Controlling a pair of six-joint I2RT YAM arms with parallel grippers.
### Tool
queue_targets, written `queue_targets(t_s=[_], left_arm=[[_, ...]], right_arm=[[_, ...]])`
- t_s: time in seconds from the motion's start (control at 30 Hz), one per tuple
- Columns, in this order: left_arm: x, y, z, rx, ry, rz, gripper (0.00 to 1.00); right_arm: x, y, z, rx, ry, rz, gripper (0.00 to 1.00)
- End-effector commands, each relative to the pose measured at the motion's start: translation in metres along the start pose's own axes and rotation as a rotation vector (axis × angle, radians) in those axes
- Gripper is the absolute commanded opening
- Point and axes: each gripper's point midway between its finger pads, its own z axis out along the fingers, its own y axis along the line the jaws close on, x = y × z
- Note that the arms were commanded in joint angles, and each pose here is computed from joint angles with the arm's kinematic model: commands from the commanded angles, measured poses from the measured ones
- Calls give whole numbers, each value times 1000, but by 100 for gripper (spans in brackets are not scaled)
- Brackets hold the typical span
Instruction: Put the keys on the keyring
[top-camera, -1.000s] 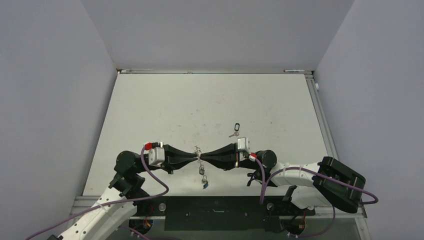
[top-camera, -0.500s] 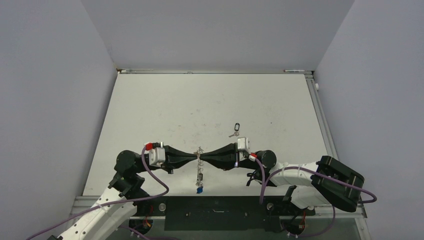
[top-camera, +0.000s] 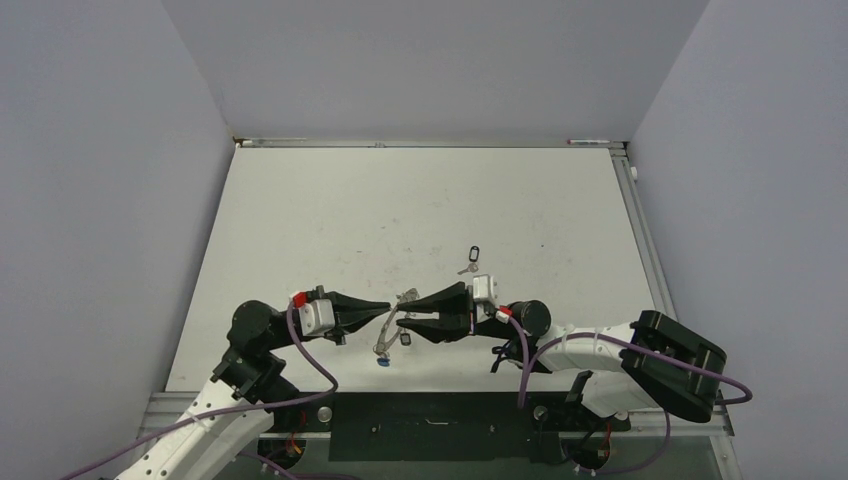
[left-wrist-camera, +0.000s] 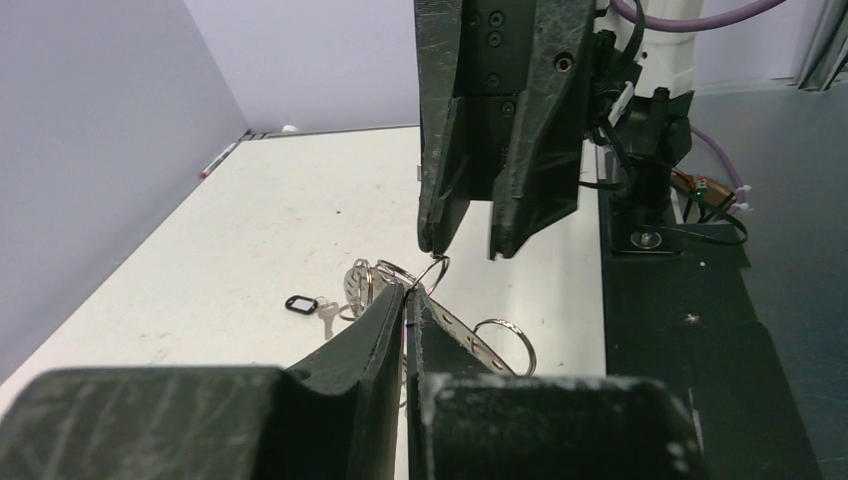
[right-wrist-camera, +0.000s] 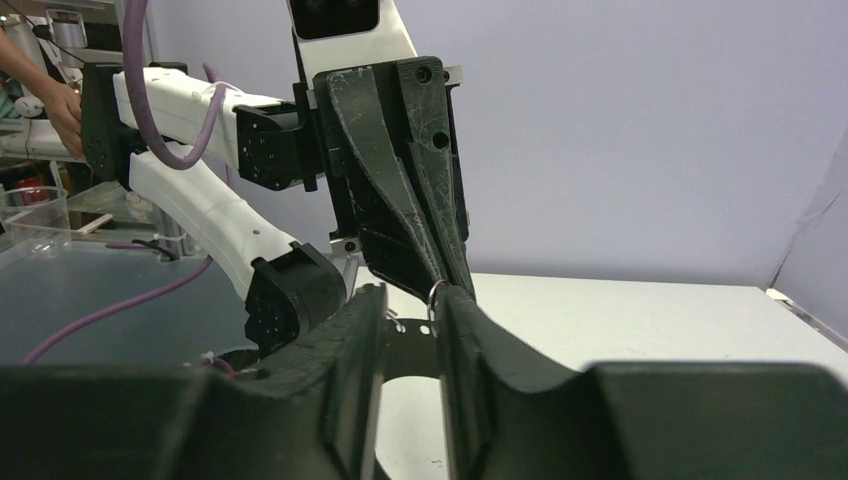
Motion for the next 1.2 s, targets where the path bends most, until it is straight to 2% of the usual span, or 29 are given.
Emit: queue_targets(t_s=[0.0,0.23,0.57,0.73,0.97,1.17], left_arm=[[-27,11,-1,-50,-49,117,0],[-22,14,-4,-60,-28,193,0],[-14,18,-11,-85,-4,341,0],[-8,10,-12,-12,33,442,0],[-1,-1,-16,55,36,544,0],[12,-6,-15,75,35,564,0]], right_arm=[[-23,1,9,-10,-55,-52,36],[-27,-9,6,50,-22,-78,57],[-38,-36,-8,239,45,-108,72],[-36,-61,-24,402,108,-132,73],[-45,-85,-48,595,99,-144,74],[-34,-129,-83,938,181,-70,76]])
